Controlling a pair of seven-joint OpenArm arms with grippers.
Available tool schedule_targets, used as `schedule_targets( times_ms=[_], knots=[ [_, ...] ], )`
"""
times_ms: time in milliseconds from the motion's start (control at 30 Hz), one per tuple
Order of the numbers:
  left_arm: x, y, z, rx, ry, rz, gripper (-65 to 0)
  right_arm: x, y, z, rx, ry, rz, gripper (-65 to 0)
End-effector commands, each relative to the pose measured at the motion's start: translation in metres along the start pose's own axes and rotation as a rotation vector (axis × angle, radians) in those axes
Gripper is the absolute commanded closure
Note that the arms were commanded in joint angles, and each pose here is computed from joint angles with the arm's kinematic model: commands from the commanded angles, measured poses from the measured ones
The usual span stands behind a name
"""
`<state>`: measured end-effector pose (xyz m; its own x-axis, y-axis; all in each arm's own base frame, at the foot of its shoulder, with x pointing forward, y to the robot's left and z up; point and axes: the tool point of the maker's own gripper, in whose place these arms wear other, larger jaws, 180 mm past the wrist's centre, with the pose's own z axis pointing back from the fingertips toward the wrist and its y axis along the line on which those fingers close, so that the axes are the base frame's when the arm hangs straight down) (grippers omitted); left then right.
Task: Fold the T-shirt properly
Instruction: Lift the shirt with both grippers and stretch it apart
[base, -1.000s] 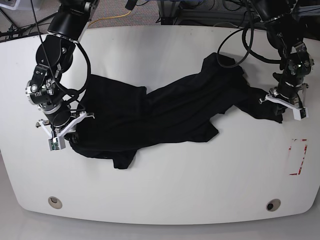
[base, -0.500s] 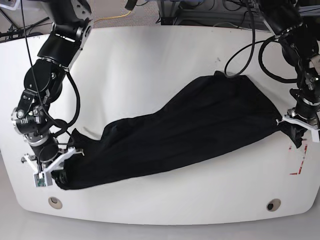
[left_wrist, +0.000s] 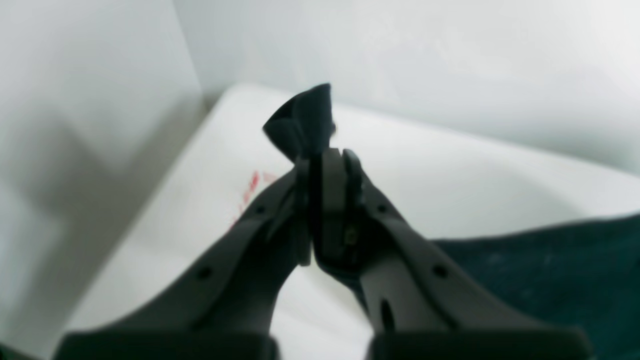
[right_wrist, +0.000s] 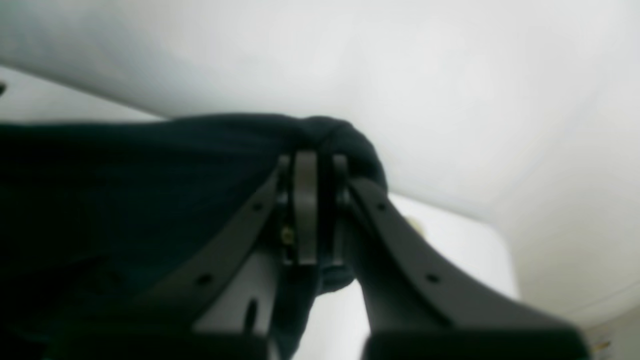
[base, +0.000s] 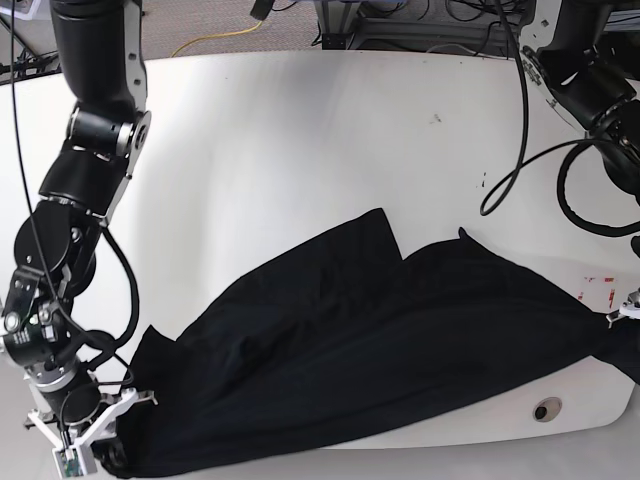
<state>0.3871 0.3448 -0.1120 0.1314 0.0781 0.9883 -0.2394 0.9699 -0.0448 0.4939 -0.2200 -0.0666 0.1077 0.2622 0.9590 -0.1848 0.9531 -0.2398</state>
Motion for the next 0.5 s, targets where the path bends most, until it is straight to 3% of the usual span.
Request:
schedule_targets(
  times_ms=[0,100,233,467],
  knots=[
    [0.042,0.009,0.005,0.02,-0.106,-0.034,0.0,0.041,-0.018,0.004,-0.028,-0.092,0.037,0.0],
    [0.07,0.014,0.007,0.031,-0.166,-0.042,0.0,0.066,-0.031,0.004,-0.045,-0.123,0.055,0.0],
    [0.078,0.02,0.006,0.041,-0.154,-0.043,0.0,0.078,-0.043,0.01,-0.071,-0.117,0.071,0.0],
    [0.054,0.021,0.003,0.04,-0.088,-0.049,0.0,0.048,-0.031,0.017,-0.064,-0.057,0.098,0.0]
  ],
)
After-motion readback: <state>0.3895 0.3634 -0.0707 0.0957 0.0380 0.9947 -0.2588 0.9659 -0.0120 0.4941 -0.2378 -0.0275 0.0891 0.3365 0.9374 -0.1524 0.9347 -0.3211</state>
